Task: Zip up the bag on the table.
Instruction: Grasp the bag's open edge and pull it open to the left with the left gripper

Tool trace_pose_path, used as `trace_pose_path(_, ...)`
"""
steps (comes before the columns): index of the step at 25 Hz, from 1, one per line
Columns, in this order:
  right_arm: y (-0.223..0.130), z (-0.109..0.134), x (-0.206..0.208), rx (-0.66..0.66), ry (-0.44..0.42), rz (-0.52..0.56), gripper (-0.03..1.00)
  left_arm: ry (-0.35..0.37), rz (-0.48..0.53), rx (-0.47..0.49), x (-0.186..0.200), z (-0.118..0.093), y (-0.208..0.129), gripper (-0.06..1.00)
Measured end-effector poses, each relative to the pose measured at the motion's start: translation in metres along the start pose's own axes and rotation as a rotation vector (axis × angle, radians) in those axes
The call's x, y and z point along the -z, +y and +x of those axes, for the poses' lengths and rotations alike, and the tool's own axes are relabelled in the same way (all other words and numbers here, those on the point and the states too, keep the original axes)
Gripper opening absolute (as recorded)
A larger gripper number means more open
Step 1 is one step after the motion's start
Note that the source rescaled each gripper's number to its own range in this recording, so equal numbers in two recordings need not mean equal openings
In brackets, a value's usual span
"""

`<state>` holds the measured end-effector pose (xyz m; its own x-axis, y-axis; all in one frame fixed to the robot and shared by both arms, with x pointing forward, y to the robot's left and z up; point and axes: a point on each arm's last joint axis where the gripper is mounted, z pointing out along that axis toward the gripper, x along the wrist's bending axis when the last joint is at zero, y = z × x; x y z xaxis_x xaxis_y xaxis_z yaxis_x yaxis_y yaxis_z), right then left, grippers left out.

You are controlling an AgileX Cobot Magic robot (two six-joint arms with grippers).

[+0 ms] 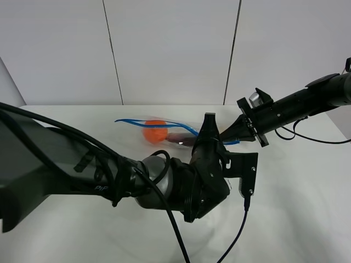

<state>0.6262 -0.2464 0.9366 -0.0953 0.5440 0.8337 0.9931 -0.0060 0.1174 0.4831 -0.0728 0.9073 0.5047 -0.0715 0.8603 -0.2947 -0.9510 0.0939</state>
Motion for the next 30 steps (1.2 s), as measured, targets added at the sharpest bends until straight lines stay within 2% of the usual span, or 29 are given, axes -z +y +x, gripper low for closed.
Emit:
trace_pose_path(4, 0.000, 0.000, 0.000, 0.001, -0.001, 0.001, 0.00, -0.004, 0.023, 0.019, -0.002, 0.002, -0.005, 0.00)
trace_pose_path(15, -0.002, -0.001, 0.000, 0.010, -0.018, 0.019, 0.00, 0.020, 0.101, 0.055, 0.002, 0.029, -0.027, 0.00)
trace_pose_path(23, -0.002, -0.002, 0.000, 0.015, -0.029, 0.029, 0.00, -0.022, 0.178, -0.001, 0.007, 0.013, -0.055, 0.00)
trace_pose_path(30, -0.003, -0.003, 0.000, 0.016, -0.030, 0.030, 0.00, -0.035, 0.224, 0.001, 0.009, 0.013, -0.076, 0.00)
